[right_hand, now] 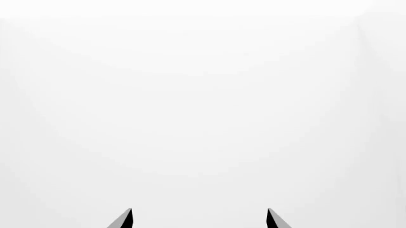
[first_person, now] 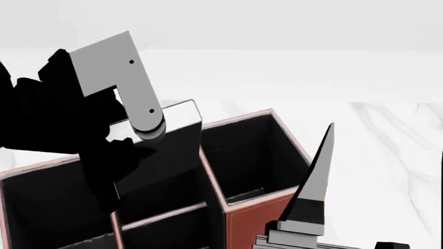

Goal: Pick up the book and place it in the front compartment of the caddy.

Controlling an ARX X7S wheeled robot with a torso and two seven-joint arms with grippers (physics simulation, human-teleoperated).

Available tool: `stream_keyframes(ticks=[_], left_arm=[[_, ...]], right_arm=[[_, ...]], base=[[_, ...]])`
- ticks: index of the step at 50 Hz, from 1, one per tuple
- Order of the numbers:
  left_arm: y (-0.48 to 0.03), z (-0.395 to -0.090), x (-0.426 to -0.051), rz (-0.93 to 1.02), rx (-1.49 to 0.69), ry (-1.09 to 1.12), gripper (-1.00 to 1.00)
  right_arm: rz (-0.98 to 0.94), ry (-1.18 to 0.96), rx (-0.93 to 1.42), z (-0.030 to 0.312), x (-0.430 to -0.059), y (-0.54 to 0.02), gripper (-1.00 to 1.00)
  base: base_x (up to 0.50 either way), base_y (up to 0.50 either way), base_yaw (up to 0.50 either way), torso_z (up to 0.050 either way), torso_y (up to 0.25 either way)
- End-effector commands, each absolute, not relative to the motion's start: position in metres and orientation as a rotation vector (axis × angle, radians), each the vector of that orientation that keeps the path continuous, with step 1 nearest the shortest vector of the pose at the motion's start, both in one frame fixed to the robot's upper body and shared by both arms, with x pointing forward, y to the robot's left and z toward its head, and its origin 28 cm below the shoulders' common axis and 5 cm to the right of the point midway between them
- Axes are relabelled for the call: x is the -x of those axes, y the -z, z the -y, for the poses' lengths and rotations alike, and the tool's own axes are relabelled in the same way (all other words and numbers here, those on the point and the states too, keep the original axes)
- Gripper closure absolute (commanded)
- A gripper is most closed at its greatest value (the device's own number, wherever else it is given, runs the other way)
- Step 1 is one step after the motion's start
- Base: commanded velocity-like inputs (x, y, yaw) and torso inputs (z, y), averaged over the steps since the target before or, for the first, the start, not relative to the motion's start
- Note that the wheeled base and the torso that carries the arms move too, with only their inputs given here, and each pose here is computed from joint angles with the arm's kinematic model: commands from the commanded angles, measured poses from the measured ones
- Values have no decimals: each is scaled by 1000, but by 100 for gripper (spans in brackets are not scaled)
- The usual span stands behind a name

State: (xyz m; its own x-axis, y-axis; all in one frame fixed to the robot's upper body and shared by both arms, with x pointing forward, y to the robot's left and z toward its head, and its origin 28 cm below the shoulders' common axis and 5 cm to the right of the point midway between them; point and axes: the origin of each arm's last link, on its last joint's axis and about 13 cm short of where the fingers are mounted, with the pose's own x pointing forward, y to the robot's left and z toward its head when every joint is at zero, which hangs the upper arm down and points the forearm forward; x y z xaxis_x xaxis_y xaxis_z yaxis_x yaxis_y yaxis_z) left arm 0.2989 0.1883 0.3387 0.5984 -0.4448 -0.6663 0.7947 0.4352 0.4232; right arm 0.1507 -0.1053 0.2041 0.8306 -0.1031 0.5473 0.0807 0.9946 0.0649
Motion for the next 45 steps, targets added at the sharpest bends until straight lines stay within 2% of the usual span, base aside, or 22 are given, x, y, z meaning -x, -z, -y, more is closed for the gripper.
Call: stream_keyframes(ticks=[1,45], left_arm=[[-332,-193,-308,-448,-805,762,100],[-271,-200,-334,-480,-792,757,100]], right_arm=[[586,99,-45,106,-151,-205,-100],[573,85,-35,103,-154,-201,-100]], base=[[0,0,0,0,10],[0,0,0,0,1]])
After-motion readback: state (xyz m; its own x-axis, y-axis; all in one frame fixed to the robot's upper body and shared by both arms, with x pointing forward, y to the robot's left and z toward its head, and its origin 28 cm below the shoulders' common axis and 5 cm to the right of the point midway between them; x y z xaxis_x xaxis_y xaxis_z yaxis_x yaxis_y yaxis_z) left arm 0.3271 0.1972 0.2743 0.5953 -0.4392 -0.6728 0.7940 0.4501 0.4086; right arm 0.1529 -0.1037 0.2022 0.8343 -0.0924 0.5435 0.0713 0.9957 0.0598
